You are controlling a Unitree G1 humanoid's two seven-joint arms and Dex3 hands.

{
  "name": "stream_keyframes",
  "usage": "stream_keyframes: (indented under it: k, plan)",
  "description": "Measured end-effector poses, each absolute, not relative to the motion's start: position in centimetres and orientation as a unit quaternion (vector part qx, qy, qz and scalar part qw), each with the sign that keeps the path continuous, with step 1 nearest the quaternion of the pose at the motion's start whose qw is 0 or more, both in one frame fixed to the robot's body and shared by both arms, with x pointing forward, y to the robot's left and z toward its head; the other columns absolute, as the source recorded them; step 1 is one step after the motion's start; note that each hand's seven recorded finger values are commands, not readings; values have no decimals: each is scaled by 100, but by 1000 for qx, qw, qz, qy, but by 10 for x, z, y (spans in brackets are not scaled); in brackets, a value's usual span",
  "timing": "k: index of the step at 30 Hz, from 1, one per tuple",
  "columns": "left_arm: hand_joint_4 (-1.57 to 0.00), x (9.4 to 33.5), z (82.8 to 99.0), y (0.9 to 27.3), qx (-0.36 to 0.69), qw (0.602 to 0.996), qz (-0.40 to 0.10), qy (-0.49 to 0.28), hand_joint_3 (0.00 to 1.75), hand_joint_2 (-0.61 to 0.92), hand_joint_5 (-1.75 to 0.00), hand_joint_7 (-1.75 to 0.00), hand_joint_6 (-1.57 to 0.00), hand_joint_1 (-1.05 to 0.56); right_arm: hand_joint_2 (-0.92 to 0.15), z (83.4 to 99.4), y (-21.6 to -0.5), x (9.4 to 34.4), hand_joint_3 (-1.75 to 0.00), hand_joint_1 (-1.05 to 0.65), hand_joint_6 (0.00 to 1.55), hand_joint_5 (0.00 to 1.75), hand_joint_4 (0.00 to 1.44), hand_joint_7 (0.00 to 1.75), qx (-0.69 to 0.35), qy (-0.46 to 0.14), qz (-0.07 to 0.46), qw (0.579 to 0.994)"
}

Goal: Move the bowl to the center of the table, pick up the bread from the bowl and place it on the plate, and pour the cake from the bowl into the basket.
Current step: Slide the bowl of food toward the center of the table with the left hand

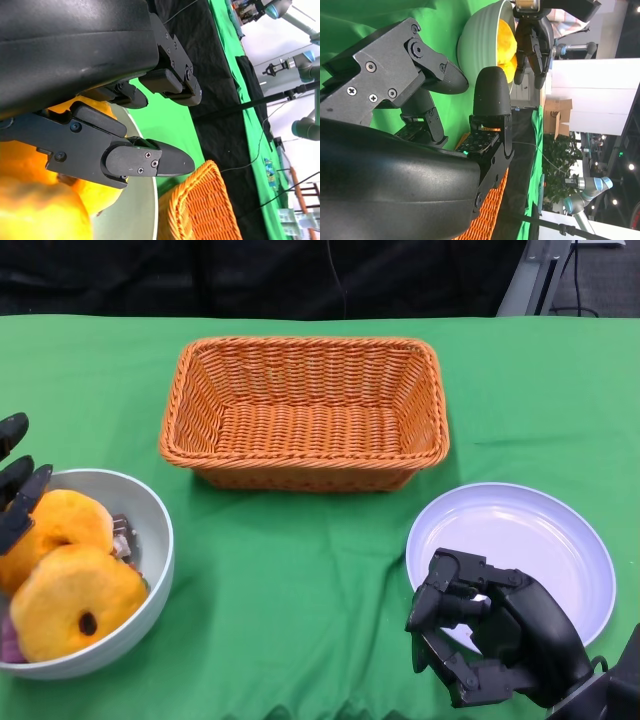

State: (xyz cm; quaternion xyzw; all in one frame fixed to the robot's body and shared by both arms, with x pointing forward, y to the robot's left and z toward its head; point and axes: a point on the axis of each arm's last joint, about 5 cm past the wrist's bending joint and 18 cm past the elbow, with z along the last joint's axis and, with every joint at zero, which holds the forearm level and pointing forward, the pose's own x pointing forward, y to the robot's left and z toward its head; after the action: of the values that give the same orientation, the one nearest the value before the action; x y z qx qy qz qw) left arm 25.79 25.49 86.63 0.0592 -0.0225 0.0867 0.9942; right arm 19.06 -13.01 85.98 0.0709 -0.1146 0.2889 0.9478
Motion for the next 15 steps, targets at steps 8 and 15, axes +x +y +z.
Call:
stream_keyframes:
  k: [8, 15]
  plan:
    - [-61, 256, 865, 250, 33, 996, 74, -40, 36, 92, -1, -1, -54, -60, -47, 858, -130, 191, -119, -7, 66, 168, 73, 138, 70, -110, 289, 949]
    - [-64, 253, 864, 239, 26, 995, 62, -69, 32, 92, -1, -2, -57, -66, -48, 857, -130, 190, -118, -7, 66, 167, 72, 137, 66, -104, 289, 949]
